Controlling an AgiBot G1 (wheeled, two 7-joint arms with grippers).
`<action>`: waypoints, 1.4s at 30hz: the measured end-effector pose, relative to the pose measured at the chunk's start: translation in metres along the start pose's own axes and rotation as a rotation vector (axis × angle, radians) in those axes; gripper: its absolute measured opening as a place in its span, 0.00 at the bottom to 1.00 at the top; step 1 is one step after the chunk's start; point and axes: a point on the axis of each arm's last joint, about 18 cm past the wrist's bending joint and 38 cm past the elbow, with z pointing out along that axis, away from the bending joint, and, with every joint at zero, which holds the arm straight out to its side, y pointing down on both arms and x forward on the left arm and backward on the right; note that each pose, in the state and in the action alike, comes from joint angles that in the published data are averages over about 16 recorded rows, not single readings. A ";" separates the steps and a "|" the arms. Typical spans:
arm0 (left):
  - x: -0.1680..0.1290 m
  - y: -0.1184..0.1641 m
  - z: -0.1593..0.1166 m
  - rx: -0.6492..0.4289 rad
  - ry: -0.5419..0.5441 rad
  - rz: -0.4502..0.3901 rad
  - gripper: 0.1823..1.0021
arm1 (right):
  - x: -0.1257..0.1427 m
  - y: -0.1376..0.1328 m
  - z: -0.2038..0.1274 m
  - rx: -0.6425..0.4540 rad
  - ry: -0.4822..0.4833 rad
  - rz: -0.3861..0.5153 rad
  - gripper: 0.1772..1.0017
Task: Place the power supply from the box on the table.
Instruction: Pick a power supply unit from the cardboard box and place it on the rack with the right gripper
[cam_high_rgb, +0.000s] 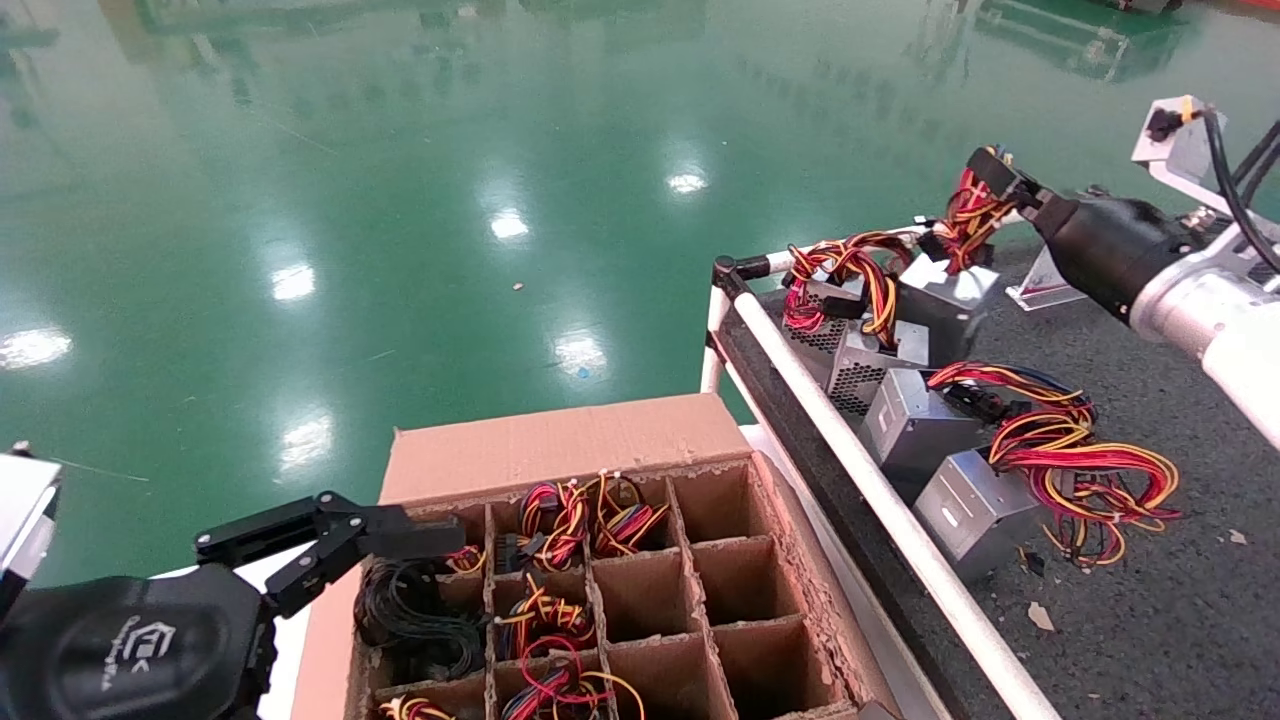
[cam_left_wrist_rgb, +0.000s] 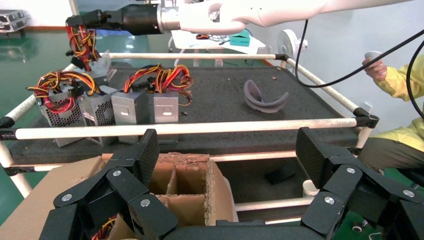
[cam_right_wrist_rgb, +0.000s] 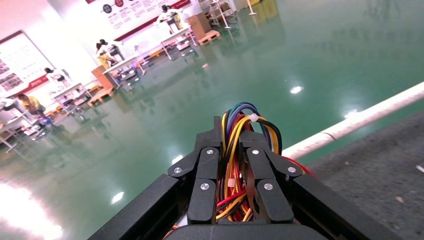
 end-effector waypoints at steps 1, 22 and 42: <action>0.000 0.000 0.000 0.000 0.000 0.000 1.00 | -0.001 0.001 0.001 -0.001 -0.001 0.003 0.05; 0.000 0.000 0.000 0.000 0.000 0.000 1.00 | -0.005 0.038 0.011 -0.063 0.061 0.033 0.05; 0.000 0.000 0.000 0.000 -0.001 0.000 1.00 | -0.001 0.040 0.010 -0.077 0.073 0.010 0.16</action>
